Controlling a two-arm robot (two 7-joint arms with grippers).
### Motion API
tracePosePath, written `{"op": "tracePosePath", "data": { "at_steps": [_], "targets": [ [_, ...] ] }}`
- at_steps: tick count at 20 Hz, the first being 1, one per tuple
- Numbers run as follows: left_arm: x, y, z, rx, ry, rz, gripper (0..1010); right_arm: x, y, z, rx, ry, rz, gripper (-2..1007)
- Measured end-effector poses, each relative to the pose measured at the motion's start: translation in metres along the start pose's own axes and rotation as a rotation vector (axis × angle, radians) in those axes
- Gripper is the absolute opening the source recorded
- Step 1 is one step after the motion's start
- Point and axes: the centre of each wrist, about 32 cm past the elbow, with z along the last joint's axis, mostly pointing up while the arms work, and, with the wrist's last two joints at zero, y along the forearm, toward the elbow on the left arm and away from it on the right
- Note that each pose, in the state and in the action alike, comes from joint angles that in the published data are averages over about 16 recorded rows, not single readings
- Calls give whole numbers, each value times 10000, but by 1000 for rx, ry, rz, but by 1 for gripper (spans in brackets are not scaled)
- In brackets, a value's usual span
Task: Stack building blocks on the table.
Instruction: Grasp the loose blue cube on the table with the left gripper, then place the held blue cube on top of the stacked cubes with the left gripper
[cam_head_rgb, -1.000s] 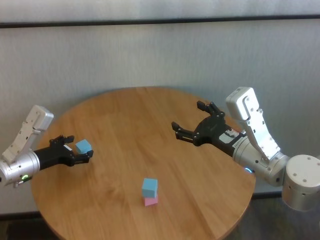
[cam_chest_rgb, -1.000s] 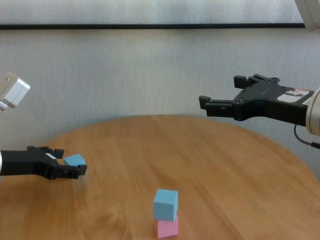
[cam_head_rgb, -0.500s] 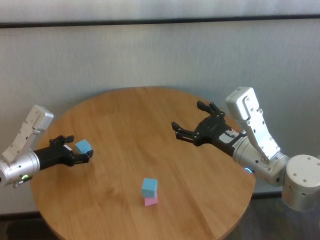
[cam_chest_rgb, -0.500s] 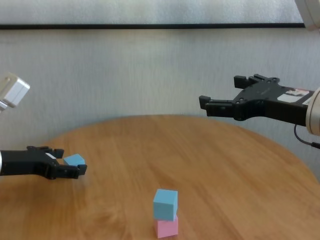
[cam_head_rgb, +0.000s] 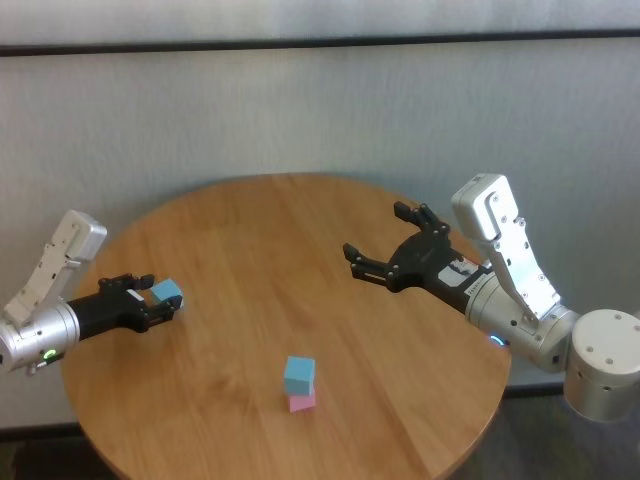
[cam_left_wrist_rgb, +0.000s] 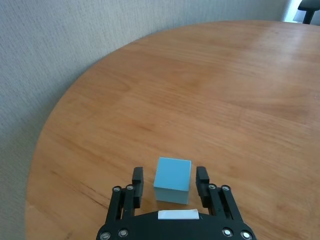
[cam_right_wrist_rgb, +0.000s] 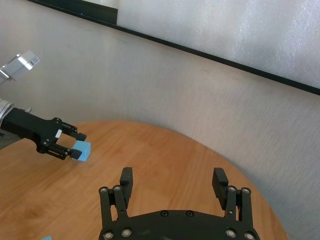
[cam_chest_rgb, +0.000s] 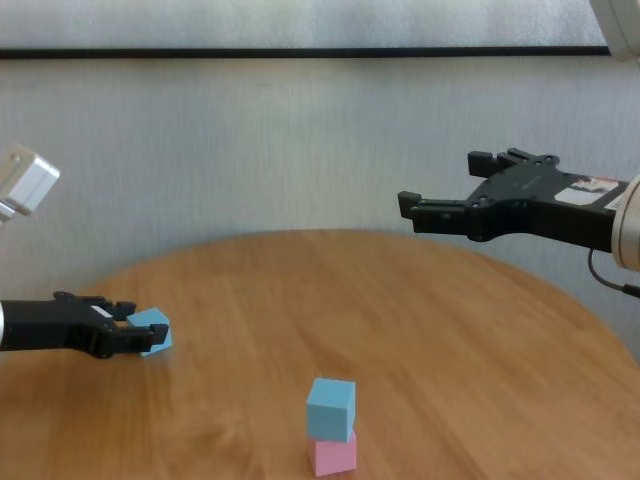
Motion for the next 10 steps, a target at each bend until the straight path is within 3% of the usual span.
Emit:
{"op": "tracePosePath", "data": {
  "at_steps": [10],
  "targets": [
    [1,1,0,0,0,0,451,0,0,0,0,0,0,1001]
  ]
}}
